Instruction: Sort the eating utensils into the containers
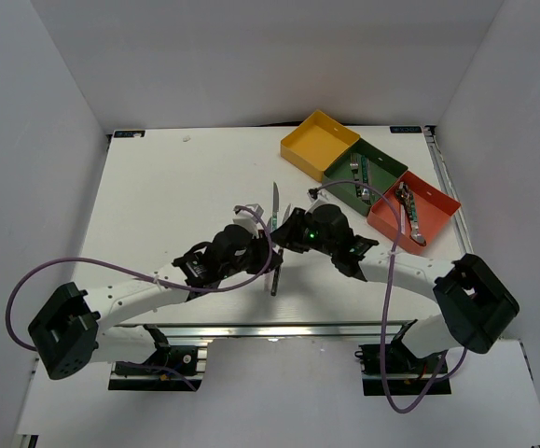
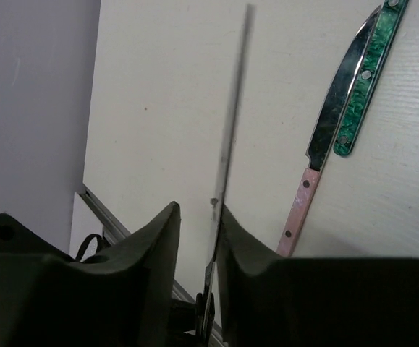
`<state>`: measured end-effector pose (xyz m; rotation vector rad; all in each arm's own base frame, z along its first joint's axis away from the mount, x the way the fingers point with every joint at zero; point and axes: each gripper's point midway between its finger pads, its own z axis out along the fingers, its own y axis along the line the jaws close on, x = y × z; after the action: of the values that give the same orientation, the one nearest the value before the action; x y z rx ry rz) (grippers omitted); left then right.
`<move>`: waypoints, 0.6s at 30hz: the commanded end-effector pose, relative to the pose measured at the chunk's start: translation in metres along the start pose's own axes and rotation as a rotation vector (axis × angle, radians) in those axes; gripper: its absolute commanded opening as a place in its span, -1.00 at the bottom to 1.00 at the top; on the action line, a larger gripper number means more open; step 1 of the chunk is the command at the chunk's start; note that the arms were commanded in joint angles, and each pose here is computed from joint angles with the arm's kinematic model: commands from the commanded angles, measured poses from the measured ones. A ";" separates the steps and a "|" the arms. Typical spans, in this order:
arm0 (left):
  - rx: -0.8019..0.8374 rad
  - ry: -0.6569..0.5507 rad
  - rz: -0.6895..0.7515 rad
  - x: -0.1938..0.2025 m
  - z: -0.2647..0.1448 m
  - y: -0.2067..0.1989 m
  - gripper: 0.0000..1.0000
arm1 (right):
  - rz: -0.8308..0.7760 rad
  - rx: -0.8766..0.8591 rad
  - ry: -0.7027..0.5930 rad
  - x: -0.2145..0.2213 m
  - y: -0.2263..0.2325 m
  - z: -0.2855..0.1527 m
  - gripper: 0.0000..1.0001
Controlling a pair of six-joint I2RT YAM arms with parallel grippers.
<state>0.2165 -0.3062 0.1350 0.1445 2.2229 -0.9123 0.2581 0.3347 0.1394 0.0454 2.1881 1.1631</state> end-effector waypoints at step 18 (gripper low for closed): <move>-0.450 -0.104 0.158 -0.051 -0.089 0.063 0.96 | -0.173 0.119 -0.289 -0.210 -0.035 0.029 -1.00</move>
<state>0.2310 -0.2419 0.1627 0.0596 2.2353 -0.5194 0.4000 0.2940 0.1801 0.1001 2.0556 0.9758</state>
